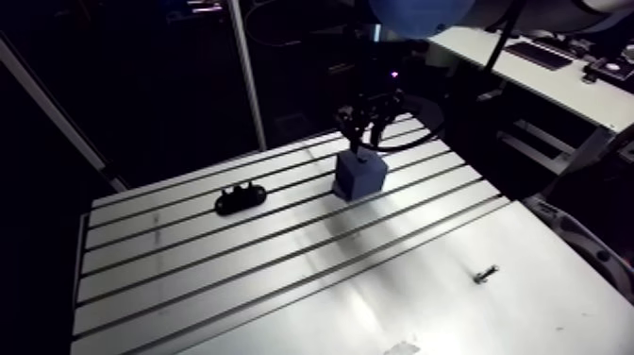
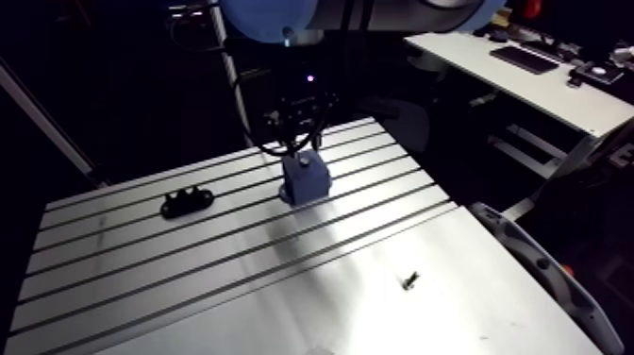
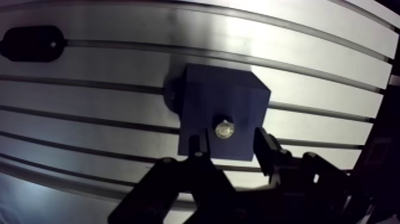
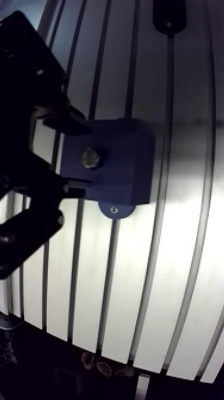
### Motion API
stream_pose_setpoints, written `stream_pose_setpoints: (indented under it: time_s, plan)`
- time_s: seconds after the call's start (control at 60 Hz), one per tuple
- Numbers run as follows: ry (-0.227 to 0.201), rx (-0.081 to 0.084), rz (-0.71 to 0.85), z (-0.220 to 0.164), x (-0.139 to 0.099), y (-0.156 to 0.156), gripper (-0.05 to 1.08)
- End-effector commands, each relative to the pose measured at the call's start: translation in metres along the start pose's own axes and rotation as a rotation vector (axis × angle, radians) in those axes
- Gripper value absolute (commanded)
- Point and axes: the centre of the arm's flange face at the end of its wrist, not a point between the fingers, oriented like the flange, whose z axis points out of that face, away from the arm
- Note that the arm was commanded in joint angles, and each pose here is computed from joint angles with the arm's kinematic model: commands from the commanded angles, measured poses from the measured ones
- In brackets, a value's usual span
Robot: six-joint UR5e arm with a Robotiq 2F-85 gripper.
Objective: Pick up the M10 bolt and insert it into the hex recess until seated.
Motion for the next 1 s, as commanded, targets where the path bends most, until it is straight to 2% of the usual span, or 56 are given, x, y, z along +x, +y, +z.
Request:
stream_pose_setpoints:
  time_s: [0.017, 0.15, 0.183, 0.217, 0.267, 0.783, 1.0]
  plan:
    - [-0.023, -0.013, 0.045, -0.001, 0.000, 0.003, 0.49]
    - [-0.049, -0.022, 0.064, 0.004, 0.000, 0.005, 0.50]
    - [-0.055, -0.021, 0.071, 0.004, 0.000, 0.005, 0.50]
    - [-0.069, -0.013, 0.077, 0.005, -0.001, 0.004, 0.50]
    - [-0.074, -0.013, 0.077, 0.005, -0.001, 0.004, 0.50]
    - [-0.064, -0.002, 0.070, 0.007, 0.001, -0.003, 0.50]
    - [-0.047, -0.008, 0.074, 0.011, 0.001, 0.001, 0.50]
